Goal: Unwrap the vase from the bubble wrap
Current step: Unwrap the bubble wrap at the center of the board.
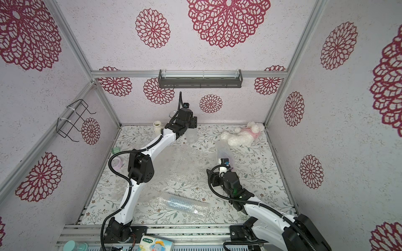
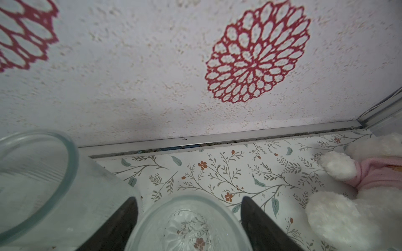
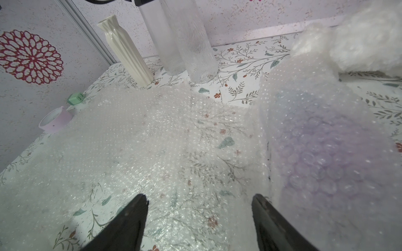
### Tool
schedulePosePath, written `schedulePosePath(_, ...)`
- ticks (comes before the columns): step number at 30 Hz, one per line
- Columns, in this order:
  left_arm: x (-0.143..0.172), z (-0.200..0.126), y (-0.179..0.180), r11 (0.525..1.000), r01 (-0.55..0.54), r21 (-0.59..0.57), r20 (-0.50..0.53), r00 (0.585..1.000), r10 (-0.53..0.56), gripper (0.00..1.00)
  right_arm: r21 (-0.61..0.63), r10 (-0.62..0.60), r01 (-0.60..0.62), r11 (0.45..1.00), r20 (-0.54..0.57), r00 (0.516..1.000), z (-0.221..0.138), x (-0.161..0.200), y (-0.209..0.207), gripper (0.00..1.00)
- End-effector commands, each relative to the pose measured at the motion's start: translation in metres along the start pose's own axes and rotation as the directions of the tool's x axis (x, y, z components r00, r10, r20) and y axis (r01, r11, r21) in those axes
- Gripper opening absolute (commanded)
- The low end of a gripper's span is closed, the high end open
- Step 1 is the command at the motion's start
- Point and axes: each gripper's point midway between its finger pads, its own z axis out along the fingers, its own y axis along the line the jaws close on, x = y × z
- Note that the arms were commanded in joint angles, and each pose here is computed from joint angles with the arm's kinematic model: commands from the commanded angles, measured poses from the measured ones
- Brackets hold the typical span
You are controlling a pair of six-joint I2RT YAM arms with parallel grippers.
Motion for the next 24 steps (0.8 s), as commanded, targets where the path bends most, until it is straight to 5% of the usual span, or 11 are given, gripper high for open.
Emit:
schedulePosePath(1,-0.029,-0.006,-0.004,1.000,0.000,0.021,0.087,0.996,-0.001,0.84,-0.013,-0.011,0.012,1.000,0.051,0.999,-0.002,-0.014,0.003,0.78)
schedulePosePath(12,-0.067,-0.045,-0.008,1.000,0.001,0.028,0.141,0.990,-0.005,1.00,0.000,-0.006,0.006,1.000,0.052,0.999,-0.003,-0.017,0.001,0.80)
schedulePosePath(24,-0.061,-0.157,0.025,0.992,0.127,0.014,0.126,0.984,-0.127,0.99,0.137,-0.006,0.005,0.991,0.005,1.000,-0.020,-0.023,-0.019,0.99)
